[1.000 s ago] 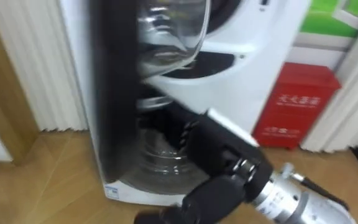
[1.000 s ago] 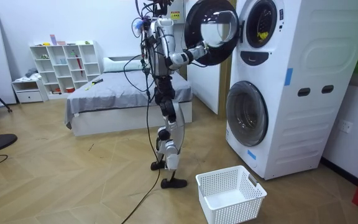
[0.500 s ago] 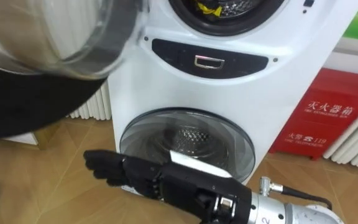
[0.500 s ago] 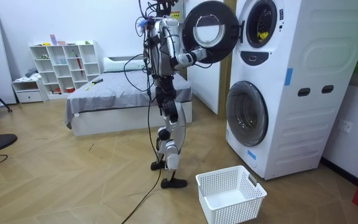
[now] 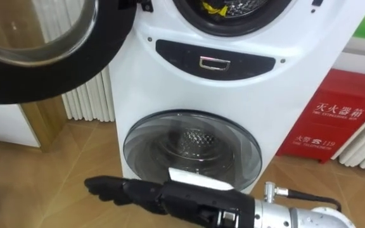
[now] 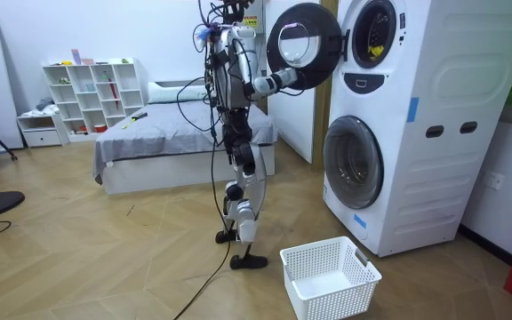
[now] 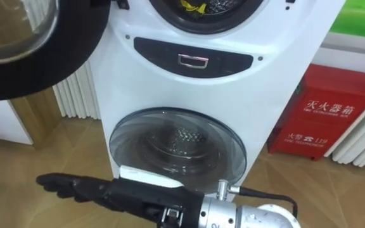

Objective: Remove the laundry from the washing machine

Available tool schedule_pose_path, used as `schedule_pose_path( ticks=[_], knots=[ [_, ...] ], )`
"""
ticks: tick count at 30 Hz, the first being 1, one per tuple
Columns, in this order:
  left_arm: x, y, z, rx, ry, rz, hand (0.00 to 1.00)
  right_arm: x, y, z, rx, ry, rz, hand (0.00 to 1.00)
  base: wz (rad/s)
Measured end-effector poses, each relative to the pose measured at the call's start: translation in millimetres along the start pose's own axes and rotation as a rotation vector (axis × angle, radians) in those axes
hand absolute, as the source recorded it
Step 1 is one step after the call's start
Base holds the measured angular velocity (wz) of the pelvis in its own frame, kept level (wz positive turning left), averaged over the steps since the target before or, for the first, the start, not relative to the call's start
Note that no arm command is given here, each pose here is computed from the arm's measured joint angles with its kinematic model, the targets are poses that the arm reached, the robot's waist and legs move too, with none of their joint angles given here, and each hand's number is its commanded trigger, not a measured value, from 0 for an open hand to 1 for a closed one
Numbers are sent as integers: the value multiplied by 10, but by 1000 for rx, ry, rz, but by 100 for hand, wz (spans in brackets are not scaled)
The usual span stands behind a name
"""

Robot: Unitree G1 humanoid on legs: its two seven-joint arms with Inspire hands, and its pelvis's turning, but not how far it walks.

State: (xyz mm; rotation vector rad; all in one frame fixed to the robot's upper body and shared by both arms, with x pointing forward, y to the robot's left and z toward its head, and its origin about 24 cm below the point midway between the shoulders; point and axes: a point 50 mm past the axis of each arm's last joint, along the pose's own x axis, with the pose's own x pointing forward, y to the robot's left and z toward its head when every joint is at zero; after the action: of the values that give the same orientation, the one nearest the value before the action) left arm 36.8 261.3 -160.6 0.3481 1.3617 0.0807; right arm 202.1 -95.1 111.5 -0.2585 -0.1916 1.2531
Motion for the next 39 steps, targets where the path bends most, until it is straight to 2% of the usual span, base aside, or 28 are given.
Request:
schedule_pose_path(
  ticks=[5,12,16,29,39],
  knots=[
    [-15,-19,-99,-6,24,-4,0,-91,-85,-30,-35,44,-149,0,0],
    [-19,-64,-117,-29,25,26,0,-266,-218,-68,-19,49,-463,0,-2],
    [-25,-90,-147,-30,29,25,0,-301,-278,-56,-46,47,-593,0,-5],
    [-35,-118,-210,-62,60,49,0,-336,-447,-68,-68,56,-761,0,0],
    [-37,-110,-239,-59,88,60,0,-275,-844,93,-83,-49,-892,0,4]
  ],
)
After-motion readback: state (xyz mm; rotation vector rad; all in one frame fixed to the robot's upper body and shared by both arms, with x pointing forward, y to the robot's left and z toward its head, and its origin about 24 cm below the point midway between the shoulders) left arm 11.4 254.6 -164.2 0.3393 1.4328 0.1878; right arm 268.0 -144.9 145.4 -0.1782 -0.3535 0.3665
